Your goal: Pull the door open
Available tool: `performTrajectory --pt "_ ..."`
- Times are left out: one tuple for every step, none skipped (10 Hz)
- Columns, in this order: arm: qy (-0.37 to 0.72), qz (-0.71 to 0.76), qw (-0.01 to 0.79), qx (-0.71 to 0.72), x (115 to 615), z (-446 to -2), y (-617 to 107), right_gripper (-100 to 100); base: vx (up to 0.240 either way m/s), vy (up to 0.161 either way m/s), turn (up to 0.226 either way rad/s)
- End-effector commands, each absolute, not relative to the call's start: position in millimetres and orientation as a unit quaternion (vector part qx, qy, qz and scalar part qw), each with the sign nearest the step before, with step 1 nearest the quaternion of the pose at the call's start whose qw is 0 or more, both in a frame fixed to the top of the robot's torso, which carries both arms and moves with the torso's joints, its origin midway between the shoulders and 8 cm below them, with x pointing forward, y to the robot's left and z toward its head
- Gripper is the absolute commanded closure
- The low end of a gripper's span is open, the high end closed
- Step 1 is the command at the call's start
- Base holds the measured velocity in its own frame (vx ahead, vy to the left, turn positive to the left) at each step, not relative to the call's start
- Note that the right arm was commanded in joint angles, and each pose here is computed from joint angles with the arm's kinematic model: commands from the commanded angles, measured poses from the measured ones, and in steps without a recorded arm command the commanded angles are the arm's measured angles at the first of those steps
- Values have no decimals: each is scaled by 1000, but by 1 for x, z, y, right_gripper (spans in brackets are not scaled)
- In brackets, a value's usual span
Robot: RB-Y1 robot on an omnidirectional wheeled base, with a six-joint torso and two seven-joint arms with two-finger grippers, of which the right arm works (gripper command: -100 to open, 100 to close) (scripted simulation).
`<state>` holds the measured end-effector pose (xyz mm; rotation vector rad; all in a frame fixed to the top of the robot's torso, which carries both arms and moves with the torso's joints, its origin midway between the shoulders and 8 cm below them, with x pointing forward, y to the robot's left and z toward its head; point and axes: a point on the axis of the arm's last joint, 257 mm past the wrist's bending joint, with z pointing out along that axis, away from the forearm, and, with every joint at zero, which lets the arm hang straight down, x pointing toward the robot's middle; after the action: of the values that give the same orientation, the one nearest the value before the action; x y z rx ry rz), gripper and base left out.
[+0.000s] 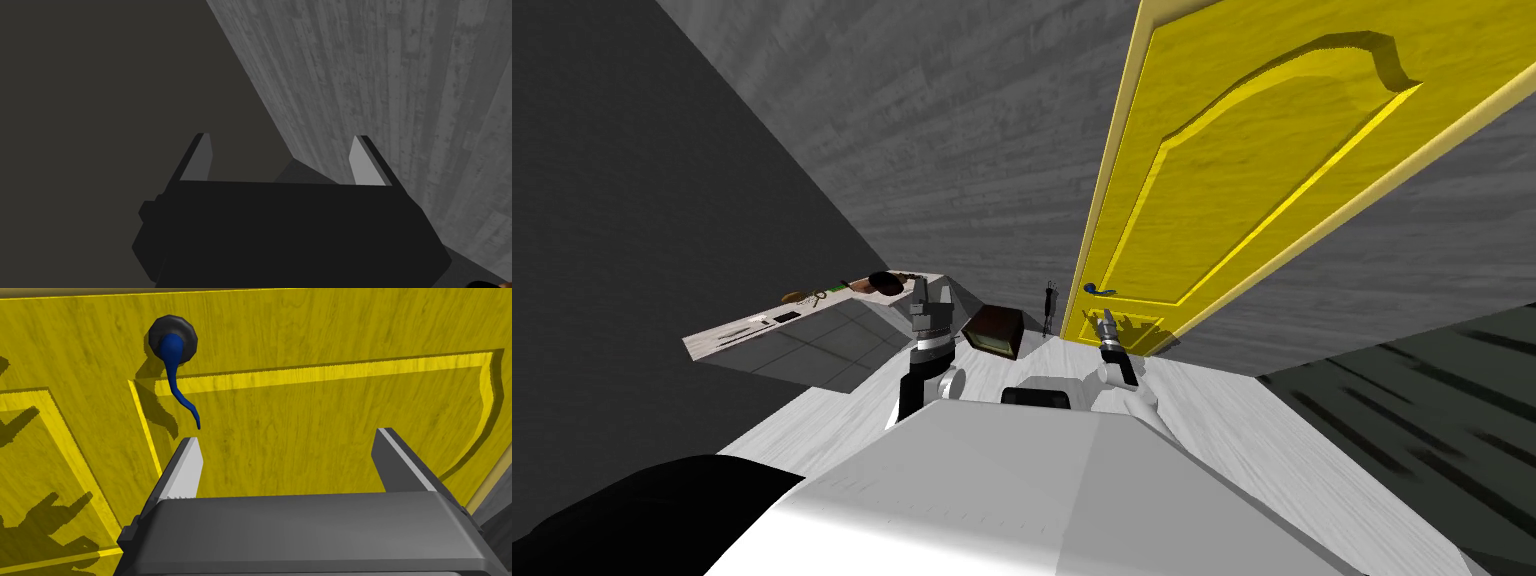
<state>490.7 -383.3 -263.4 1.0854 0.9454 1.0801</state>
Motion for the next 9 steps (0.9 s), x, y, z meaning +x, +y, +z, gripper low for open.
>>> performTrajectory --pt "415 462 620 480 493 -273 -391 -100 74 -69 86" --pt "418 455 617 487 493 -282 -397 -100 69 -70 89" --pt "420 450 616 492 494 -288 -401 -100 78 -81 85" --pt "421 445 614 497 494 -293 -406 -100 69 -71 87" --pt "423 440 613 502 495 -299 -410 -100 71 -64 91" --pt "425 434 611 507 495 -305 -415 -100 72 -76 83" --pt "426 430 610 511 495 -309 -420 -100 65 -81 91" --pt "426 429 610 511 495 -310 -420 -100 37 -48 33" --pt "427 425 609 516 494 -314 -424 -100 30 -38 39"
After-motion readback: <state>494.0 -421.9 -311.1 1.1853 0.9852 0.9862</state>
